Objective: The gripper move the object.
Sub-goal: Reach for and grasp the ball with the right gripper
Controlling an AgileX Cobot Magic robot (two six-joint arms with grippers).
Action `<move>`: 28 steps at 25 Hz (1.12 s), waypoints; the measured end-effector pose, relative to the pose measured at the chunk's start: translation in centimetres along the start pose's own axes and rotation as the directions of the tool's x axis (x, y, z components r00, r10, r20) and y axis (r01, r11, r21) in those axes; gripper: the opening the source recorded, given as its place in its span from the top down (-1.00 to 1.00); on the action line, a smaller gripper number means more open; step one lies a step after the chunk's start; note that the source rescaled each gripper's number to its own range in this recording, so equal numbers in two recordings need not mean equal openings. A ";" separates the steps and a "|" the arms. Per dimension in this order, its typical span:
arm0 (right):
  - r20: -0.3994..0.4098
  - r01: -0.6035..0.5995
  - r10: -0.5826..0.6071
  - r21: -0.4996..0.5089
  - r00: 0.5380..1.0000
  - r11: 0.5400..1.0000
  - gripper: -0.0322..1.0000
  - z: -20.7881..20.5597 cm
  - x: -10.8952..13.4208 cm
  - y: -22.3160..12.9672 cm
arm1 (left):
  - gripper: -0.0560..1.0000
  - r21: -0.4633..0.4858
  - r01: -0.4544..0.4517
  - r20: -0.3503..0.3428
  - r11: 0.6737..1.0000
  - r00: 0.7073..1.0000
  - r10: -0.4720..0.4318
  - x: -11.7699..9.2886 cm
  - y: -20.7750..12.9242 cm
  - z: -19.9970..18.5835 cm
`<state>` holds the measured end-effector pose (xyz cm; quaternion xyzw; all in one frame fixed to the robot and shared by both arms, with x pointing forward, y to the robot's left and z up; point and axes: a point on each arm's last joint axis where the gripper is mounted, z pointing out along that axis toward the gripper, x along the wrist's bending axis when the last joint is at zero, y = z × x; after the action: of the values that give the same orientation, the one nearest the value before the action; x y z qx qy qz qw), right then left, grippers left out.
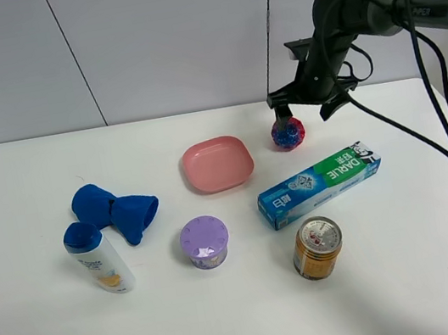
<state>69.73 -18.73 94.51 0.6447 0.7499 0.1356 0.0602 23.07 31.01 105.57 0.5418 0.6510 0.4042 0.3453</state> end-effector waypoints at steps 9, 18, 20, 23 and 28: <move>-0.015 -0.009 0.008 -0.058 1.000 0.998 -0.63 1.5 0.0 0.5 | -1.00 0.000 -0.001 0.000 1.000 1.000 0.001 0.0 0.0 0.0; -0.049 -0.043 0.041 -0.039 0.998 0.998 -0.63 3.4 0.2 0.3 | -1.00 0.000 0.000 0.000 1.000 1.000 0.000 0.0 0.0 0.0; -0.048 -0.042 0.041 -0.027 0.998 0.999 -0.63 3.9 0.3 0.1 | -1.00 0.000 0.000 0.000 1.000 1.000 0.000 0.0 0.0 0.0; -0.048 -0.042 0.041 -0.014 0.998 0.999 -0.40 4.5 0.4 0.0 | -1.00 0.000 0.000 0.000 1.000 1.000 0.000 0.0 0.0 0.0; -0.049 -0.042 0.042 -0.009 0.998 0.999 0.92 4.8 0.4 -0.1 | -1.00 0.000 0.000 0.000 1.000 1.000 0.000 0.0 0.0 0.0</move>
<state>70.82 -17.74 89.96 0.6565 0.7367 0.1561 0.0422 23.07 31.01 105.57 0.5419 0.6510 0.4042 0.3453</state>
